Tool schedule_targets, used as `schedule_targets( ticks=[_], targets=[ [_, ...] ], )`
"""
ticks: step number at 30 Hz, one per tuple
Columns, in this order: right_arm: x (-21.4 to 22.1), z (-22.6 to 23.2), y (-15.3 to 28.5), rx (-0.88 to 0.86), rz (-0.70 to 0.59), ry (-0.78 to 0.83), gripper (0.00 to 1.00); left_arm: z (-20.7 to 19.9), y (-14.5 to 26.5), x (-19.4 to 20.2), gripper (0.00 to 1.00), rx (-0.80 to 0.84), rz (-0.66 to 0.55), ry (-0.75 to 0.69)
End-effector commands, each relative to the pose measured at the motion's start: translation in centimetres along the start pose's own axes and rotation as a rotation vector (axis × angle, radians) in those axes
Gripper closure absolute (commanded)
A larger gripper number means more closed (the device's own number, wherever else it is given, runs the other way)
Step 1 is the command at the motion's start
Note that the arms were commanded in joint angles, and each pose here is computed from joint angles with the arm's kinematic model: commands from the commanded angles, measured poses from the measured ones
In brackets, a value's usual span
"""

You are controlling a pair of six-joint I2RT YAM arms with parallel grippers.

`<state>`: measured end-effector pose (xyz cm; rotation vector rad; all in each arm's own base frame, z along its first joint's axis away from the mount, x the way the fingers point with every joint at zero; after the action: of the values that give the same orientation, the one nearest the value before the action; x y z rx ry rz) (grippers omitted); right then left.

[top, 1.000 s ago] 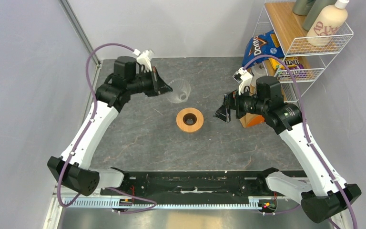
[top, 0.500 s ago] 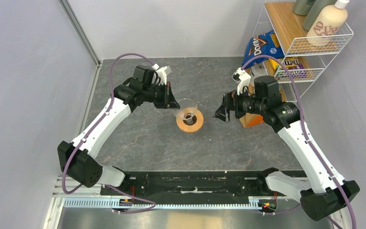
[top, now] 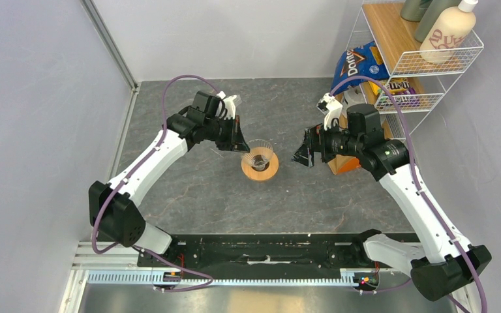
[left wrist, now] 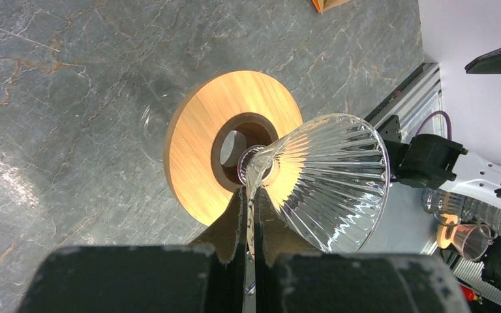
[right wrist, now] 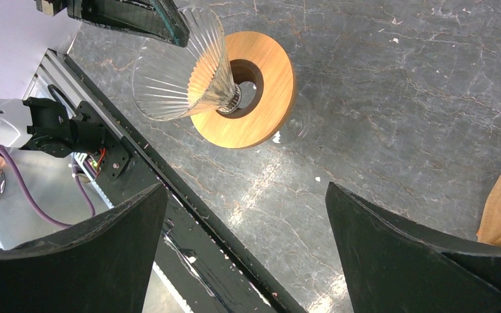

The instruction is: Place the coffee filter in the dripper

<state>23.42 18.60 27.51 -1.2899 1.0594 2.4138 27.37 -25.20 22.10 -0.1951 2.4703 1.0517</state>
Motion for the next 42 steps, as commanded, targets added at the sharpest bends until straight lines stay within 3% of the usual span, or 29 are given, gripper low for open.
schedule_targets(
  ticks=[1, 14, 22, 27, 35, 42],
  targets=[
    [-0.6, 0.1, -0.3, -0.017, -0.025, 0.000, 0.01, -0.6, 0.1, -1.3, 0.98, 0.007, -0.036, -0.063],
    [0.0, -0.2, -0.8, -0.023, -0.015, -0.009, 0.01, -0.2, -0.8, -2.4, 0.97, -0.018, -0.040, -0.064],
    [0.1, -0.2, -1.3, -0.033, -0.005, -0.029, 0.01, -1.0, -0.1, -2.5, 0.66, 0.007, -0.051, -0.083],
    [0.1, 0.0, -1.8, -0.055, 0.010, -0.062, 0.01, -1.8, 1.2, -2.6, 0.56, 0.018, -0.077, -0.106],
    [-0.3, 0.2, -3.9, -0.116, 0.032, -0.202, 0.27, -2.1, 2.7, -1.7, 0.55, 0.027, -0.113, -0.129],
    [-1.0, 0.2, -5.6, -0.157, 0.064, -0.242, 0.35, -1.0, 2.7, -1.1, 0.57, -0.015, -0.119, -0.117]
  ],
)
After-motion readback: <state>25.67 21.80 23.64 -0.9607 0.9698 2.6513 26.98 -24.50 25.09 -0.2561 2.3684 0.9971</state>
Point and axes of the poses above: each gripper's point midway between its finger pads, its own y axis back along the fingers, its own z axis along the line the jaws close on, x = y × z, the point moved 1 cm from there along y, back along the fingers, and after that the axes turned 4 degrees about y, right-handed, at the moved point
